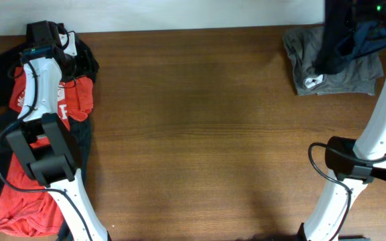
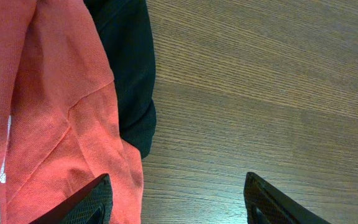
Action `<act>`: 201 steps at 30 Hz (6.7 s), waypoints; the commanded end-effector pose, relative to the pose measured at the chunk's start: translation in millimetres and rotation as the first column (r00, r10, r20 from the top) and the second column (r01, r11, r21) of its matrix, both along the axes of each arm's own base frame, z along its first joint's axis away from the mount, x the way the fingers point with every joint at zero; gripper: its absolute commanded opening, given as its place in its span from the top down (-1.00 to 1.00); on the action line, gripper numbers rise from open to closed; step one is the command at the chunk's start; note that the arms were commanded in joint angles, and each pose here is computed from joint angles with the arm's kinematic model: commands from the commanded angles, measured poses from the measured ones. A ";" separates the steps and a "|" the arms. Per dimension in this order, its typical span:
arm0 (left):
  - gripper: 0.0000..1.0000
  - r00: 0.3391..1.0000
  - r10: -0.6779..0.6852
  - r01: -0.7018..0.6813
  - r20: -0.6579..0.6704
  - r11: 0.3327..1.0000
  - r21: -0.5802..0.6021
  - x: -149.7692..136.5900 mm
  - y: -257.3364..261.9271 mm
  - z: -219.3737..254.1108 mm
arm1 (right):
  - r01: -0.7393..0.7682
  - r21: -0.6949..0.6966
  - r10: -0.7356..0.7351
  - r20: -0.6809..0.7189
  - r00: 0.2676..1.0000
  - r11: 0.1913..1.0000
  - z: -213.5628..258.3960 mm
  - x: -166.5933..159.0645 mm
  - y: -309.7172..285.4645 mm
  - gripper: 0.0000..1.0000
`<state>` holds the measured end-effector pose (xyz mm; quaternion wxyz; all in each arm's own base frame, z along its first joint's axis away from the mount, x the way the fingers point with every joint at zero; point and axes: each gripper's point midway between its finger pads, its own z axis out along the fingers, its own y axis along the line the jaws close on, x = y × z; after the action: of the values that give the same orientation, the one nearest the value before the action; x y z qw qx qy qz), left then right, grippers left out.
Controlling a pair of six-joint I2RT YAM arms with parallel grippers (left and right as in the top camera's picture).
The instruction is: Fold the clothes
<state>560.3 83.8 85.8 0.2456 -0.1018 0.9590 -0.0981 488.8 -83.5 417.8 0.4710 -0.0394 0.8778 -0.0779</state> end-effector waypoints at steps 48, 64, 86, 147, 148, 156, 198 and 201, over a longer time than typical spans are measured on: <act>-0.35 1.000 -0.001 0.001 -0.011 1.000 -0.006 -0.1 -3.8 -5.9 | 0.022 0.349 0.037 -0.161 0.986 0.937 -201.5 79.1 -130.0 0.93; -0.44 1.000 -0.001 0.001 -0.017 1.000 -0.008 -1.3 -4.2 -6.5 | 0.098 0.427 -0.042 -0.140 0.989 0.899 -235.5 83.3 -178.5 -0.98; -0.55 1.000 -0.001 0.001 -0.024 1.000 -0.009 -2.9 -4.5 -7.3 | 0.118 0.320 -0.061 -0.181 0.981 0.940 -145.5 52.8 -105.8 0.27; -0.97 0.999 -0.043 0.045 -0.028 0.996 0.078 4.3 -34.1 -10.4 | 0.271 0.278 -0.041 -0.626 0.779 0.922 -394.0 69.6 -52.6 0.81; -0.97 0.999 -0.042 0.045 -0.029 0.996 0.078 4.2 -34.0 -10.4 | 0.278 0.278 -0.037 -0.644 0.764 0.919 -406.8 64.8 -51.2 0.81; -0.98 0.999 -0.042 0.044 -0.029 0.996 0.077 4.1 -34.2 -10.4 | 0.303 0.417 -0.002 -0.584 0.812 0.857 -378.0 72.0 -52.6 0.52; -0.98 0.999 -0.042 0.044 -0.029 0.996 0.078 4.0 -34.1 -10.5 | -0.281 0.071 0.275 0.077 0.958 0.957 46.2 -58.8 203.8 -0.97; -0.98 0.999 -0.042 0.045 -0.029 0.996 0.077 4.0 -34.2 -10.5 | -0.259 0.076 0.242 0.178 0.954 0.963 75.5 -57.8 187.5 -0.98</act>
<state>565.2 47.5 81.4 0.2393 -0.0692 0.9662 -0.0662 439.1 131.9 481.2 0.5379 -0.1448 0.8282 0.0613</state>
